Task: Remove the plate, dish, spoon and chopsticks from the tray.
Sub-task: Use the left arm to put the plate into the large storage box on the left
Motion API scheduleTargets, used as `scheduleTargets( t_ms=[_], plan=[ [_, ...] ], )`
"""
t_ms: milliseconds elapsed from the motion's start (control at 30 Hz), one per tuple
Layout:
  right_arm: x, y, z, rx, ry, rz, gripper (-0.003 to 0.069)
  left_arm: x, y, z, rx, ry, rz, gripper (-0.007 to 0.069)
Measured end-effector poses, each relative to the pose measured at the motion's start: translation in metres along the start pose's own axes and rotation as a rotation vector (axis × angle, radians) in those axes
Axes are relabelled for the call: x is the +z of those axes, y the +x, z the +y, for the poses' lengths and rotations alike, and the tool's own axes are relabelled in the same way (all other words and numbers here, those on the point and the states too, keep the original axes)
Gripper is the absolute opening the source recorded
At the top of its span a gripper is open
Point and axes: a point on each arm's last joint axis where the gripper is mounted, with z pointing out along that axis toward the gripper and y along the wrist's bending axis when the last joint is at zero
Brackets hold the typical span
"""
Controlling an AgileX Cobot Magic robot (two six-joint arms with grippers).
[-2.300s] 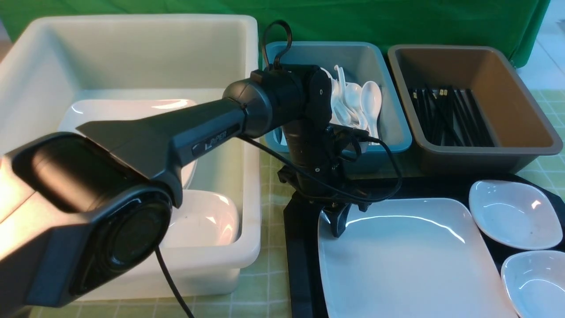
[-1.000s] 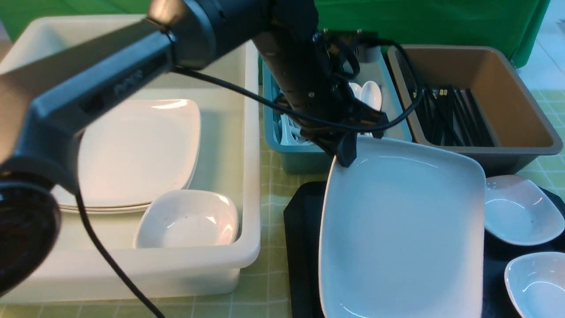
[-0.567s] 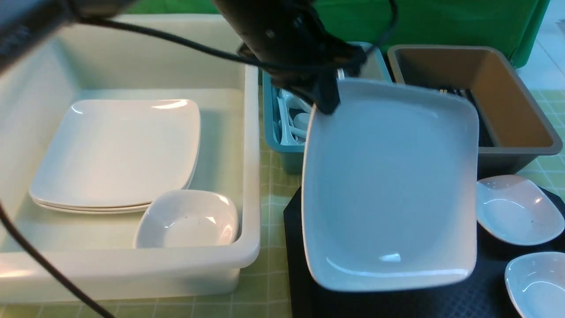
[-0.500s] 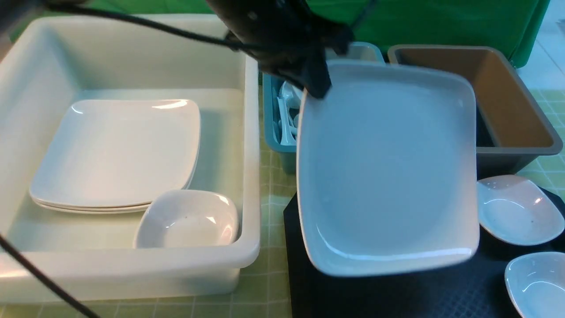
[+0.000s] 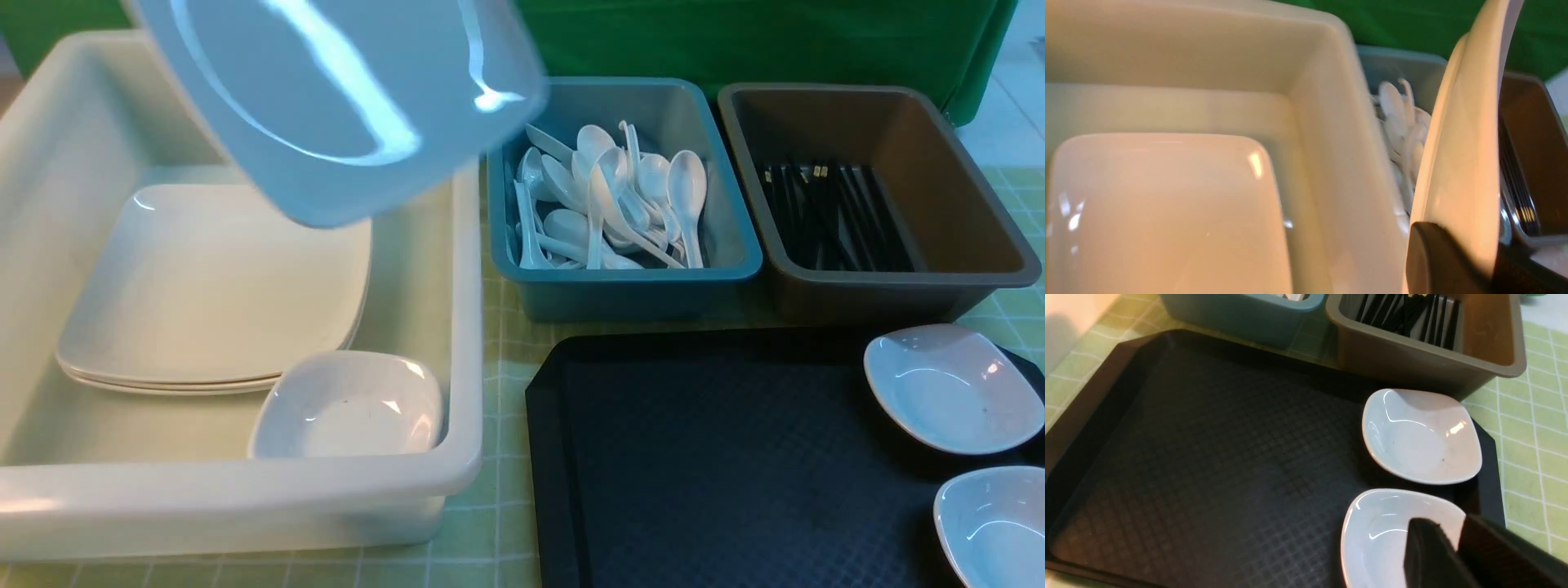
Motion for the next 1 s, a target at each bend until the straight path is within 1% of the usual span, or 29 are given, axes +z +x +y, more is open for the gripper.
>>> scheduleTargets(
  t_ms=[33, 67, 133, 167, 200, 300, 333, 433, 533, 633, 767, 867, 1000],
  plan=[
    [0.0, 0.0, 0.0, 0.0, 0.0, -0.001, 0.0116, -0.004, 0.002, 0.011, -0.038, -0.011, -0.004, 0.0008],
    [0.0, 0.0, 0.0, 0.0, 0.0, -0.002, 0.0116, -0.006, 0.003, 0.013, -0.046, -0.016, -0.007, 0.0008],
    [0.0, -0.001, 0.0, 0.0, 0.002, -0.01, 0.0116, -0.01, 0.02, 0.049, -0.173, -0.072, 0.013, 0.0008],
    [0.0, -0.001, 0.0, 0.0, 0.002, -0.012, 0.0116, -0.012, 0.021, 0.05, -0.18, -0.077, 0.01, 0.0008],
    [0.0, -0.002, 0.0, 0.0, 0.004, -0.018, 0.0116, -0.009, 0.036, 0.07, -0.253, -0.11, 0.019, 0.0008],
    [0.0, -0.003, -0.001, -0.001, 0.007, -0.03, 0.0118, 0.0, 0.059, 0.097, -0.376, -0.147, 0.017, 0.0008],
    [0.0, -0.003, -0.001, -0.001, 0.007, -0.033, 0.012, 0.007, 0.072, 0.111, -0.447, -0.147, -0.003, 0.0008],
    [0.0, -0.003, -0.001, -0.001, 0.008, -0.036, 0.0123, 0.027, 0.096, 0.129, -0.578, -0.157, -0.056, 0.0008],
    [0.0, -0.003, -0.001, -0.001, 0.008, -0.036, 0.0124, 0.045, 0.12, 0.14, -0.678, -0.153, -0.068, 0.0009],
    [0.0, -0.003, -0.001, -0.001, 0.008, -0.036, 0.0124, 0.056, 0.139, 0.149, -0.72, -0.175, -0.087, 0.0009],
    [0.0, -0.003, -0.001, -0.001, 0.008, -0.036, 0.0124, 0.062, 0.152, 0.159, -0.712, -0.226, -0.119, 0.001],
    [0.0, -0.003, -0.001, -0.001, 0.008, -0.036, 0.0124, 0.063, 0.154, 0.159, -0.692, -0.23, -0.119, 0.001],
    [0.0, -0.003, -0.001, 0.0, 0.008, -0.036, 0.0128, 0.064, 0.153, 0.158, -0.669, -0.211, -0.122, 0.001]
  ],
)
